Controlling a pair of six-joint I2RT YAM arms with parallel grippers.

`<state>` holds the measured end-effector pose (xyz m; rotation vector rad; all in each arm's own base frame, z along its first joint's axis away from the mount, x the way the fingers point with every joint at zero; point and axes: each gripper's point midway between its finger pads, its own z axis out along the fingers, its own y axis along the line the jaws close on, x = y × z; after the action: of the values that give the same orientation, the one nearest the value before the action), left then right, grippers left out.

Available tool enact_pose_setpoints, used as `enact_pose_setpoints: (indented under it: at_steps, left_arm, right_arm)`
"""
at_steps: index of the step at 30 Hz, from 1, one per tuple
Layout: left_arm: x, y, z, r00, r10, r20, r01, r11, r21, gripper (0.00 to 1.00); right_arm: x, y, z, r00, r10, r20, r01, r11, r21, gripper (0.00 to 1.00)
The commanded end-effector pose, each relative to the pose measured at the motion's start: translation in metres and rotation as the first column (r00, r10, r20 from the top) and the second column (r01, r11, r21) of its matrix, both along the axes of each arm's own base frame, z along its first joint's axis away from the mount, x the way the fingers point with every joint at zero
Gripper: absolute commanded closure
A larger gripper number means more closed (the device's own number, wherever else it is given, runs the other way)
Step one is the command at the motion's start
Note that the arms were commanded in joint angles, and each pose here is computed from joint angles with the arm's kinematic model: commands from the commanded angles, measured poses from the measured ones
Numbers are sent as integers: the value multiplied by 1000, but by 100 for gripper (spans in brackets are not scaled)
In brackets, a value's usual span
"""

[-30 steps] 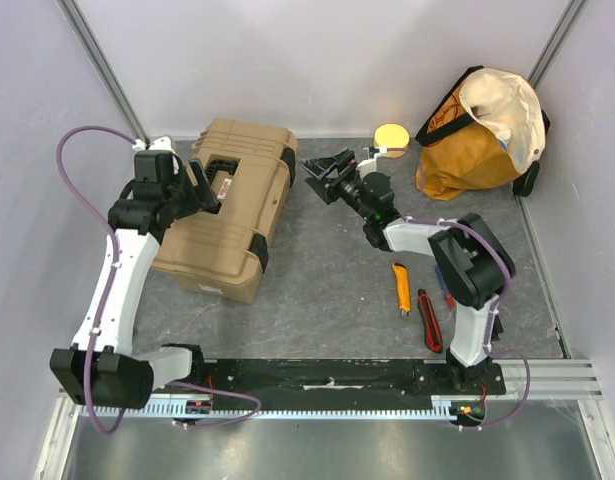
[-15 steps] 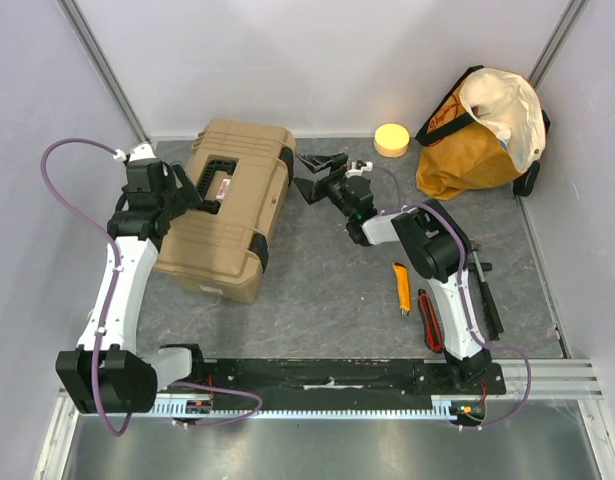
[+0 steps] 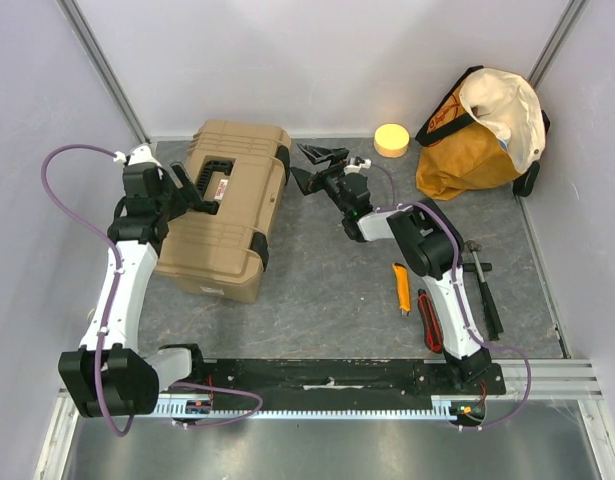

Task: Pack the tool kit

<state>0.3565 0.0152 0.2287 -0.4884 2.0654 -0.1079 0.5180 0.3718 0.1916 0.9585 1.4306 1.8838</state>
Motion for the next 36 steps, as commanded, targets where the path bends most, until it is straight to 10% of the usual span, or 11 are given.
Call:
enact_pose_setpoints:
  at_steps: [1, 18, 27, 36]
  left_arm:
    - [-37, -54, -57, 955, -206, -213, 156, 961, -230, 12]
    - [-35, -93, -52, 921, -360, -146, 276, 871, -407, 18]
    - [-33, -74, -52, 942, -280, -184, 210, 922, -326, 17]
    - [-22, -32, -16, 985, -78, -152, 54, 986, -157, 15]
  right_arm:
    - [-6, 18, -7, 999, 42, -18, -42, 999, 18, 2]
    - [-6, 25, -23, 996, 55, -74, -57, 998, -28, 2]
    - [-3, 15, 20, 995, 1, 98, -12, 993, 117, 2]
    - [6, 7, -17, 999, -30, -27, 32, 999, 45, 2]
